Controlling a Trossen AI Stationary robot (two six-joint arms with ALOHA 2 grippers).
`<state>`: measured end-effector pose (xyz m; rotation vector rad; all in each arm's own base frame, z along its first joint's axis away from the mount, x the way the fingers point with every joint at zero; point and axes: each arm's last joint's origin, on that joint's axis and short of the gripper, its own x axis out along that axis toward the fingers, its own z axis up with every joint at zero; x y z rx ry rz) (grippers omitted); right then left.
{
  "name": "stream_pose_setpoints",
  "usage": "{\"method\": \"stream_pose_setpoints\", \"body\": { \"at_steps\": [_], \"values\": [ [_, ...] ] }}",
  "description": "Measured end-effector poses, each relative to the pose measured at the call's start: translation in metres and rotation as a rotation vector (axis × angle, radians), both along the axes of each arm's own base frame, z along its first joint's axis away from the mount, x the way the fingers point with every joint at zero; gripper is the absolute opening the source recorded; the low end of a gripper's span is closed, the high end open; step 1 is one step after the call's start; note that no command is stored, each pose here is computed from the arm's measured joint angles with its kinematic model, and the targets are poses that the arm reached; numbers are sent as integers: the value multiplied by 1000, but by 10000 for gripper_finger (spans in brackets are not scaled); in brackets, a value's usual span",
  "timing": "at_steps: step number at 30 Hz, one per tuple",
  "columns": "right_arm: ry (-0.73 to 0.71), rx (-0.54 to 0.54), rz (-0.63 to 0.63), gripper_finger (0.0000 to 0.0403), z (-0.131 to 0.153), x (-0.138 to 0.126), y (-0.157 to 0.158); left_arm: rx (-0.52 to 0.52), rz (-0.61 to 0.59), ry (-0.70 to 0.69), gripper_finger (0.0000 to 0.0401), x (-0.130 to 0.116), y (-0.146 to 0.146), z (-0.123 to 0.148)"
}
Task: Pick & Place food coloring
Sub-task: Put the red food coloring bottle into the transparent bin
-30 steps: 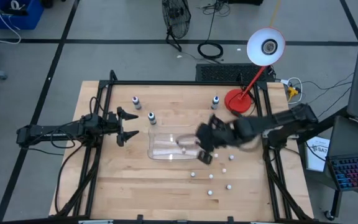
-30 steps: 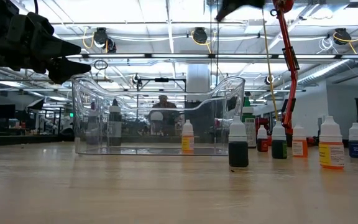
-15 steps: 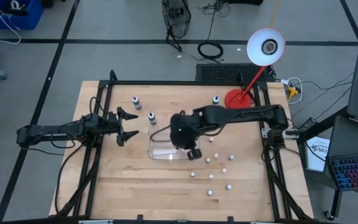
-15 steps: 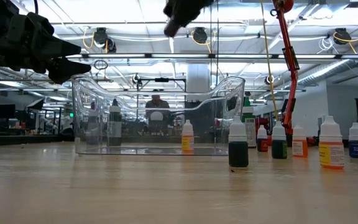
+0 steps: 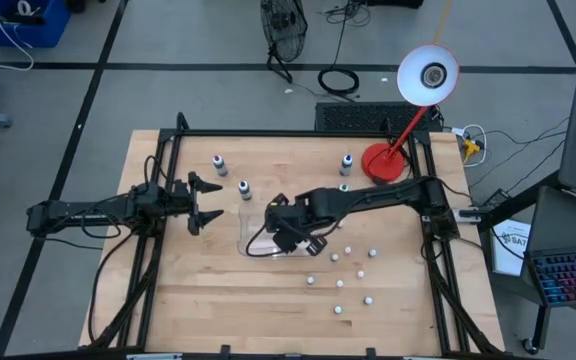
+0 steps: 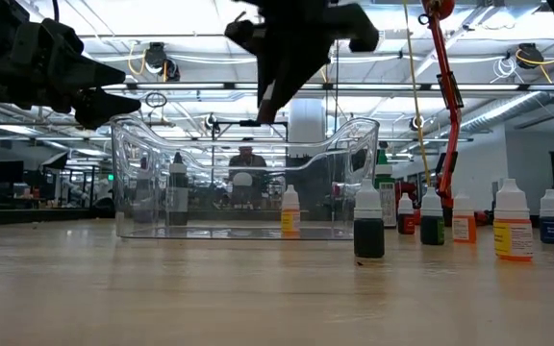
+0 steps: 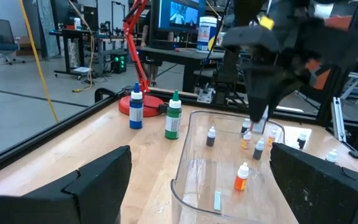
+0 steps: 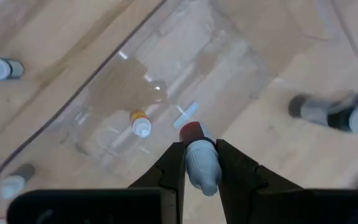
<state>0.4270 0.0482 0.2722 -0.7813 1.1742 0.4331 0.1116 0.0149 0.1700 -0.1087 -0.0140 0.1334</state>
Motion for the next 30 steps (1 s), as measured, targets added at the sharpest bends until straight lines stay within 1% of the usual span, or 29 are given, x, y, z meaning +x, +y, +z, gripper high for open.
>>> {"method": "stream_pose_setpoints", "body": {
  "at_steps": [3, 7, 12, 15, 19, 27, 30],
  "values": [
    [42, -13, 30, 54, -15, 6, 0, 0, 0, 0, 379, 0, 0, 0],
    [153, -33, 55, 54, -36, 7, 0, 0, 0, 0, 379, 0, 0, 0],
    [260, -33, 22, 54, -50, 3, -1, 0, 0, 0, 379, 0, 0, 0],
    [267, -33, 14, 54, -55, 5, -4, 0, 0, 0, 379, 0, 0, 0],
    [234, -28, -2, 54, -56, 8, -11, 0, 0, 0, 379, 0, 0, 0],
    [230, -22, -39, 54, -68, 10, -33, 0, 0, 0, 379, 0, 0, 0],
    [224, 20, -27, 54, -75, 10, -36, 0, 0, 0, 379, 0, 0, 0]
  ]
}}
